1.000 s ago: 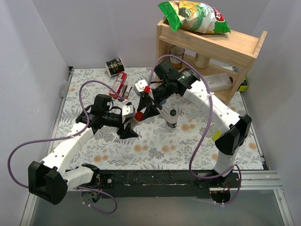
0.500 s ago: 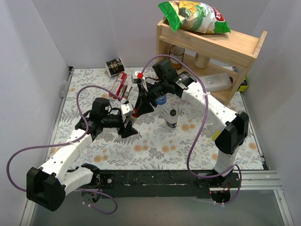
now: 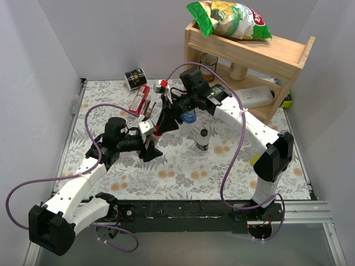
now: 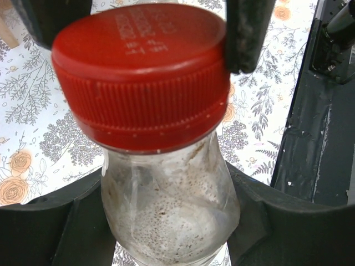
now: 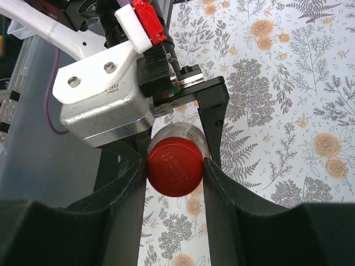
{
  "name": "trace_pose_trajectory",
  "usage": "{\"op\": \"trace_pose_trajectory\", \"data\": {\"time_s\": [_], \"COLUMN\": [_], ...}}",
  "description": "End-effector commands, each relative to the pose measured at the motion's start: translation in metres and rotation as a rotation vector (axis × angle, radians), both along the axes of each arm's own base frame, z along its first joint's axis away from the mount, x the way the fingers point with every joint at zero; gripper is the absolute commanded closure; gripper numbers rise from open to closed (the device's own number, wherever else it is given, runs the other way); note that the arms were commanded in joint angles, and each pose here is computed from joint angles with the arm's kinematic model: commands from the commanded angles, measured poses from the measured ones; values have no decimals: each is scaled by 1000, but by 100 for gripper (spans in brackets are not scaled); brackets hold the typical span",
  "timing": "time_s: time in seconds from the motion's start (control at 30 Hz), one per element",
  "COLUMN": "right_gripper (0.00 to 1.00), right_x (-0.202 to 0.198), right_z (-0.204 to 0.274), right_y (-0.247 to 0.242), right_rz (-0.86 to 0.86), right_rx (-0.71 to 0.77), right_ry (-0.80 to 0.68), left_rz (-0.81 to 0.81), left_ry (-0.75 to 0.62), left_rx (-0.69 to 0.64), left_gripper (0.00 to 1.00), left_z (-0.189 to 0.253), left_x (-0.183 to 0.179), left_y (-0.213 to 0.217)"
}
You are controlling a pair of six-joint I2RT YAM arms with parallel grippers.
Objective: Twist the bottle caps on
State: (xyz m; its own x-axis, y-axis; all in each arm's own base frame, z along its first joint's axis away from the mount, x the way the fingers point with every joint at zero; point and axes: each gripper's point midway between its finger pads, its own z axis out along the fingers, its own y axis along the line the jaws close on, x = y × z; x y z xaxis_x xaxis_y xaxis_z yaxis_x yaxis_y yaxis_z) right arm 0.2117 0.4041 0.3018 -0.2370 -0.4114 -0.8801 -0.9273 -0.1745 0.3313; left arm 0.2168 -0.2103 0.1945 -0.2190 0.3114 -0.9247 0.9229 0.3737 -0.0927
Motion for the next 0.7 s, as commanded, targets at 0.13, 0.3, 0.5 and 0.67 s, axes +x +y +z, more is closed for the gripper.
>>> {"op": "trace_pose_trajectory", "data": {"time_s": [0.13, 0.3, 0.5, 0.67], "right_gripper": [55, 49, 38, 59], "right_x": [-17, -18, -17, -19], "right_z": [-14, -18, -20, -17], "right_y": [3, 4, 6, 6], "right_rz": [23, 32, 27, 51], "right_rx": [-60, -70, -76, -55], "right_ry": [140, 173, 177, 179], "left_rz": [-4, 26, 33, 32], "left_ry": [-147, -141, -136, -129], "left_rx": [-102, -115, -123, -122], "left_gripper": [100, 100, 100, 100], "left_z": [41, 43, 44, 41], "left_x": [12, 16, 17, 16], "left_y": [-8, -7, -7, -7]}}
